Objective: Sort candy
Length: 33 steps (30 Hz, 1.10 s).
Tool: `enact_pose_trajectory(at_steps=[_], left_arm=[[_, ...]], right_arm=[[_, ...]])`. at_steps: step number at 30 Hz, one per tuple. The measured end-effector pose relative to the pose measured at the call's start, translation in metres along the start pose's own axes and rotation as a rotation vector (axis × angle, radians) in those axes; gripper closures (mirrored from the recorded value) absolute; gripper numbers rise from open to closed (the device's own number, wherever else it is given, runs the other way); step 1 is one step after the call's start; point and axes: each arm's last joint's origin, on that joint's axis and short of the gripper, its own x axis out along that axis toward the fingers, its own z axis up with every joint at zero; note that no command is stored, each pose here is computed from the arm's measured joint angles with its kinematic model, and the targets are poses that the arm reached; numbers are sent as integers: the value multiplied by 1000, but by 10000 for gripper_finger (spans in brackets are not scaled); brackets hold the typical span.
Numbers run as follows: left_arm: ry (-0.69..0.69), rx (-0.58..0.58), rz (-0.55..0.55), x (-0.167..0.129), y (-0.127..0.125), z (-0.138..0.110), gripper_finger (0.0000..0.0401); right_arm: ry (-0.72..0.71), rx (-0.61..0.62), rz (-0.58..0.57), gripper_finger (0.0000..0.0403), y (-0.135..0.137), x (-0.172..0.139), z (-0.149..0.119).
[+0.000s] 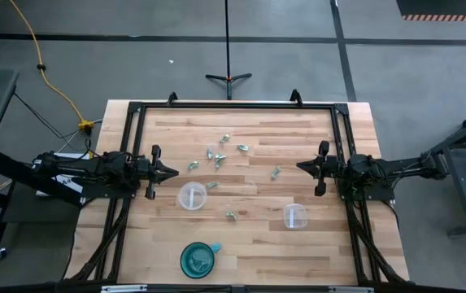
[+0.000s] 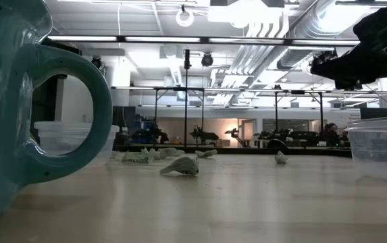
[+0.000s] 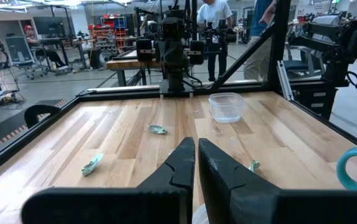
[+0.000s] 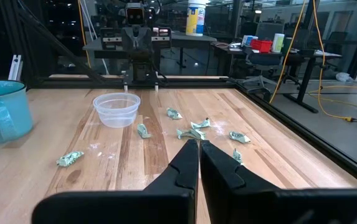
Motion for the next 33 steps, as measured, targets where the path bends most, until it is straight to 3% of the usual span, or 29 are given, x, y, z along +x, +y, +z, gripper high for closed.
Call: enact_pose_trajectory(at_steps=[28, 33], left_arm=[[-1, 0, 0, 0, 0, 0, 345], [0, 0, 0, 0, 0, 0, 345]], right_arm=[[-1, -16, 0, 396, 0, 0, 0], [-26, 132, -11, 396, 0, 0, 3]])
